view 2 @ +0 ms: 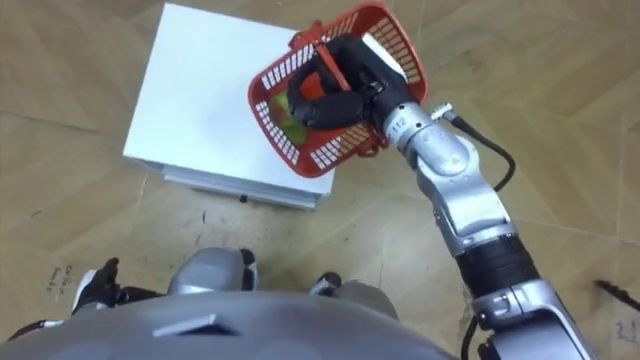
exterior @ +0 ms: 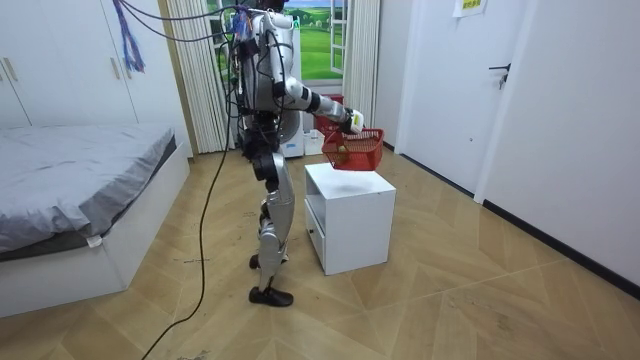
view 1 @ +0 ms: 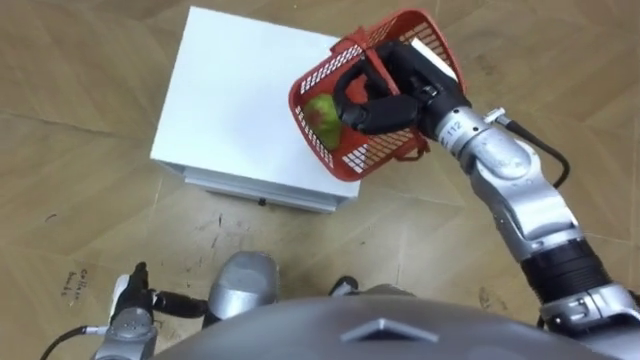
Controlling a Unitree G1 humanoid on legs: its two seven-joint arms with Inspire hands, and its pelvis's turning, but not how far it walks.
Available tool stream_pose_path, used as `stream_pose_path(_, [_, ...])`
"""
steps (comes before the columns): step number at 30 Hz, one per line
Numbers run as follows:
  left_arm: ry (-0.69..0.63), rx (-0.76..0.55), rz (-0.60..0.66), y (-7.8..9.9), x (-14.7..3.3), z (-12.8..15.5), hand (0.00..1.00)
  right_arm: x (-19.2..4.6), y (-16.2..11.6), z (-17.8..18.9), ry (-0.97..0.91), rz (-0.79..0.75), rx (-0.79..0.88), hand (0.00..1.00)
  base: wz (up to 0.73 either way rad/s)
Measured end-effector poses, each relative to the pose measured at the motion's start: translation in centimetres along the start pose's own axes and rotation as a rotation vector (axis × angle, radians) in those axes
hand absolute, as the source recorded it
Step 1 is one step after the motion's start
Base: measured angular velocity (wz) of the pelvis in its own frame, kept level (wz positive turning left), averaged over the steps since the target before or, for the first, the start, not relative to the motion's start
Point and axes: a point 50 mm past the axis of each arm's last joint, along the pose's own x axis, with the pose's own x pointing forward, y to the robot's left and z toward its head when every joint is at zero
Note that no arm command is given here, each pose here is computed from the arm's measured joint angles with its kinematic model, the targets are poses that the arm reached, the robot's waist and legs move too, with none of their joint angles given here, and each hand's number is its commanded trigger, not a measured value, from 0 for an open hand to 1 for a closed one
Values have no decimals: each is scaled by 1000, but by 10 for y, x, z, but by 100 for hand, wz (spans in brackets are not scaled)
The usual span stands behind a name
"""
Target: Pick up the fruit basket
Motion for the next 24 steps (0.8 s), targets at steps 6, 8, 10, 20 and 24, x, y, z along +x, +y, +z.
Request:
stream_pose_path(6, [18, 59, -39, -2, 1, 1, 0, 10, -4, -15, 86, -52, 8, 100, 10])
stream_pose_path(8, [19, 60, -43, -3, 1, 1, 0, 10, -6, -20, 105, -68, 19, 100, 9])
stream_pose_path(10, [20, 63, -48, -5, 1, 1, 0, 11, -8, -24, 122, -81, 21, 100, 8])
stream_pose_path(20, [9, 94, -102, -11, 2, 10, 0, 24, -12, -21, 136, -181, 40, 0, 12])
stream_pose_path(24, [27, 97, -107, -12, 1, 7, 0, 25, -11, -21, 136, -188, 50, 0, 10])
